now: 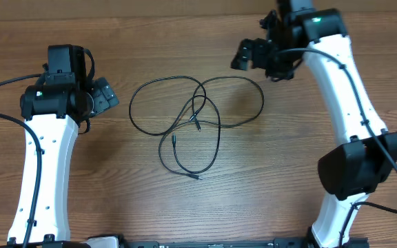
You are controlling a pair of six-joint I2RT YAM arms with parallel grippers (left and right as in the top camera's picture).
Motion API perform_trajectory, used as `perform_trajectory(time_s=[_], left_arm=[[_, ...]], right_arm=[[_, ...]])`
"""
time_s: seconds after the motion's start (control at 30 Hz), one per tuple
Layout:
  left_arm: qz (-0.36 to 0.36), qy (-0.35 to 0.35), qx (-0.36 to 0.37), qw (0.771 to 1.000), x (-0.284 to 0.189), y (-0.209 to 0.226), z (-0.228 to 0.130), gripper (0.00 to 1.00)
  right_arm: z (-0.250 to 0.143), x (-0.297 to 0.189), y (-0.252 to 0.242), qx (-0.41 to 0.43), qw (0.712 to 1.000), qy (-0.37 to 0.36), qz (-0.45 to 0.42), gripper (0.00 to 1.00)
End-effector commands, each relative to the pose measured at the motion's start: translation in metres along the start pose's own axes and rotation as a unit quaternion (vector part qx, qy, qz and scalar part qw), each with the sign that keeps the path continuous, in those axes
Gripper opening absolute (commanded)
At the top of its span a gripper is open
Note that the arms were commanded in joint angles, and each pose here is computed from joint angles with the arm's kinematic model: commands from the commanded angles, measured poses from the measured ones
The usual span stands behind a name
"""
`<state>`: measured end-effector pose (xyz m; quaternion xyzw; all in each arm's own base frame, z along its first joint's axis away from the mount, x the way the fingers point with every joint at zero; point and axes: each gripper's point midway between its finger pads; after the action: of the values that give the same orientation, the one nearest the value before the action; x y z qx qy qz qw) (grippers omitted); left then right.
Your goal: Untangle cables
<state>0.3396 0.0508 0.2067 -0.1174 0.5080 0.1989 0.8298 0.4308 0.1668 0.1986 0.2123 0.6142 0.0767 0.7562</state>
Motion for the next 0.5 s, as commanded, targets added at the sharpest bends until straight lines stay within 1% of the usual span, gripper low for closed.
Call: perform_trajectory(time_s=[0.0,0.1,0.3,0.47], left_arm=[[-0.002,0.005,-0.009,1.0,0.003,-0.002,-0.002,1.0],[-0.002,0.005,-0.009,1.0,0.003,-0.002,-0.002,1.0],[-0.002,0.005,-0.009,1.0,0.003,-0.002,-0.002,1.0],[-0.002,0.005,-0.009,1.0,0.003,-0.002,-0.002,1.0]], right_arm=[[-0.006,0.01,0.021,0.118,0.992,-0.029,-0.019,1.0],[-0.021,0.03,0.045,0.136,0.99,-0.023,-0.006,1.0],[-0.054,0.085,0.071,0.175,0.984,-0.008,0.013,1.0],[-0.075,0.123,0.099,0.153,0.987,-0.015,0.053,1.0]])
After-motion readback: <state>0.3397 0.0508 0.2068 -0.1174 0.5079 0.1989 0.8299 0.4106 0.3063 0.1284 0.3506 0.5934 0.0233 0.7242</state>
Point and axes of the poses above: each gripper's point midway between its finger pads, its own x axis out along the fingers, its own y axis along the line the jaws close on, z = x × y, and after that the axes turned 6 degrees about x, right-handed
